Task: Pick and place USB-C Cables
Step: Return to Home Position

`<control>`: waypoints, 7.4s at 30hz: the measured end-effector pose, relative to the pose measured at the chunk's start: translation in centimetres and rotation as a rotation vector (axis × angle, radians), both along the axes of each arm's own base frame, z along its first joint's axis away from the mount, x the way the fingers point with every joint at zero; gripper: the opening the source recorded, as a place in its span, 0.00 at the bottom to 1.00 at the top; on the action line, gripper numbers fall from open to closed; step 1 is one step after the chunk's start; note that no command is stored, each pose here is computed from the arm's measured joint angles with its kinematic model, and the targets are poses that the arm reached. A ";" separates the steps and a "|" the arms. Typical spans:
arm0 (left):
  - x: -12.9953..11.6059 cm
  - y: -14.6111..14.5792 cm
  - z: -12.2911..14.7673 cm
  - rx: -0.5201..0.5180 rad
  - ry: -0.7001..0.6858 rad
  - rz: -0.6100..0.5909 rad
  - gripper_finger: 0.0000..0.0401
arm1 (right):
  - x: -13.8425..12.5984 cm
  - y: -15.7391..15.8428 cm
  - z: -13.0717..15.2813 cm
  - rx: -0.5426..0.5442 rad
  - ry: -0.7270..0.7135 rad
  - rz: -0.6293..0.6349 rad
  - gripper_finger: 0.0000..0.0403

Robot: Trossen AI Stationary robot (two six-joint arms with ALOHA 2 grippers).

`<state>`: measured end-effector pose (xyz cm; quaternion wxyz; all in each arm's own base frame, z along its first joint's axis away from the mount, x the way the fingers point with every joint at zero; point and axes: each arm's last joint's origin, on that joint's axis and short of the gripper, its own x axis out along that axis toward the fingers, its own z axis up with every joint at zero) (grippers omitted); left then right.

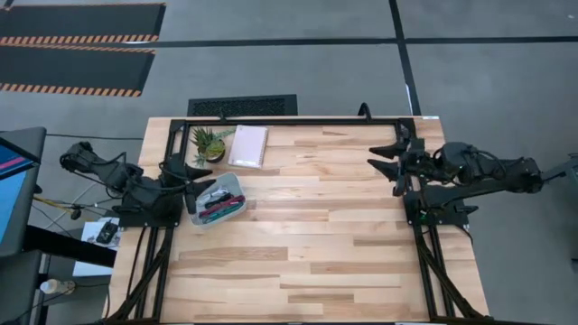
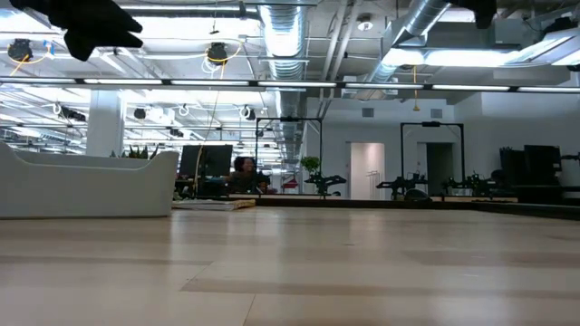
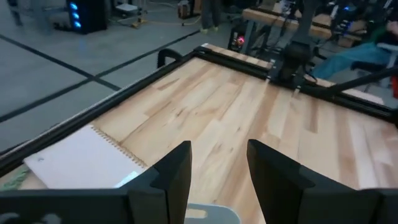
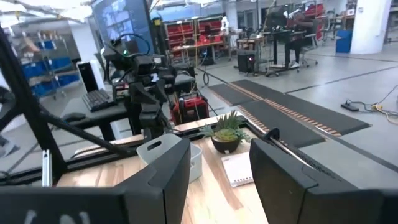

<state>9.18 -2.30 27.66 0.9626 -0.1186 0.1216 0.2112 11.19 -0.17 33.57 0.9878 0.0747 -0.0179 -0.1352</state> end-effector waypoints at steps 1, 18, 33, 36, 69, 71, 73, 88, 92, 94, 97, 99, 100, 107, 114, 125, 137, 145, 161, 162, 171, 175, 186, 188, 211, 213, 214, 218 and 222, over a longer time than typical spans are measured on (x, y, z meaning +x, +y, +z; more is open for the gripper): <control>-0.1 0.1 -0.1 0.001 -0.006 0.007 0.36 | -0.2 -0.1 -0.2 0.009 -0.006 -0.005 0.47; -3.2 1.7 -0.3 -0.082 -0.184 0.040 0.36 | -0.2 -0.2 -5.9 0.093 0.004 -0.019 0.47; -1.1 0.7 -9.5 -0.201 -0.258 0.076 0.36 | 0.7 -0.2 -9.1 0.127 -0.049 -0.017 0.47; -0.7 0.5 -10.6 -0.235 -0.278 0.077 0.36 | 0.8 -0.1 -9.7 0.138 -0.040 -0.017 0.47; -0.6 0.5 -10.8 -0.123 -0.212 0.084 0.36 | 0.7 -1.0 -15.9 0.163 -0.119 -0.098 0.47; -0.6 0.5 -10.8 -0.113 -0.205 0.073 0.36 | 0.7 -1.0 -15.9 0.163 -0.119 -0.098 0.47; -0.6 0.5 -10.8 -0.113 -0.204 0.073 0.36 | 0.7 -0.9 -16.0 0.160 -0.111 -0.088 0.47; -0.7 -0.3 -6.5 0.103 -0.414 -0.312 0.36 | -0.4 0.1 -12.1 0.054 -0.498 0.270 0.47; -1.6 0.0 -5.0 0.167 -0.481 -0.355 0.36 | -1.9 0.1 -10.7 0.012 -0.625 0.268 0.47; -1.7 0.1 -4.6 0.192 -0.490 -0.367 0.36 | -2.3 0.1 -10.4 0.018 -0.603 0.266 0.47; -1.7 0.0 -4.6 0.205 -0.474 -0.394 0.36 | -3.0 0.0 -10.0 0.086 -0.512 0.238 0.47; -1.6 -0.1 -5.1 0.198 -0.450 -0.409 0.36 | -3.2 -0.1 -10.2 0.119 -0.450 0.203 0.47; -1.6 -0.2 -5.3 0.189 -0.438 -0.419 0.36 | -3.2 -0.1 -10.2 0.120 -0.430 0.196 0.47; -0.8 -0.6 -7.8 0.144 -0.392 -0.463 0.36 | -2.6 -0.5 -12.1 0.089 -0.326 0.087 0.47; 0.0 -0.9 -10.3 0.128 -0.344 -0.476 0.36 | -1.7 -0.5 -14.9 0.151 -0.245 0.093 0.47; 0.1 -0.4 -10.3 0.082 -0.355 -0.504 0.36 | -1.6 -0.5 -15.8 0.172 -0.149 0.086 0.47; 0.2 -0.2 -10.8 0.095 -0.318 -0.659 0.36 | -1.5 -0.3 -16.6 0.145 -0.060 0.145 0.47; 0.4 0.4 -10.8 0.082 -0.315 -0.610 0.36 | -1.5 -0.2 -16.7 0.139 -0.042 0.187 0.47; 0.4 0.4 -10.8 0.038 -0.319 -0.605 0.36 | -1.4 -0.2 -16.9 0.058 -0.011 0.183 0.47; 0.4 0.4 -10.8 0.025 -0.321 -0.606 0.36 | -1.4 -0.2 -16.9 0.058 -0.011 0.181 0.47; 0.4 0.3 -10.7 0.009 -0.331 -0.636 0.36 | -1.4 -0.8 -16.9 0.039 -0.008 0.119 0.47; 0.4 0.3 -10.7 0.009 -0.331 -0.635 0.36 | -1.5 -1.2 -16.9 0.024 -0.006 0.076 0.47; 0.4 0.3 -10.7 0.035 -0.330 -0.637 0.36 | -1.5 -1.7 -16.9 -0.066 0.017 0.028 0.47; 0.4 0.3 -10.7 0.035 -0.330 -0.636 0.36 | -1.5 -1.7 -16.9 -0.087 0.022 0.028 0.47; 0.4 0.3 -10.7 0.035 -0.329 -0.636 0.36 | -1.5 -1.7 -16.9 0.030 -0.013 0.030 0.47; 0.4 0.3 -10.7 0.035 -0.329 -0.635 0.36 | -1.5 -1.7 -16.9 0.030 -0.013 0.030 0.47; 0.4 0.3 -10.7 0.035 -0.330 -0.636 0.36 | -1.5 -1.7 -16.9 0.030 -0.014 0.030 0.47; 0.4 0.3 -10.7 0.035 -0.330 -0.635 0.36 | -1.5 -1.7 -16.9 0.030 -0.013 0.030 0.47; 0.4 0.3 -10.7 0.035 -0.329 -0.635 0.36 | -1.5 -1.7 -16.9 0.030 -0.014 0.029 0.47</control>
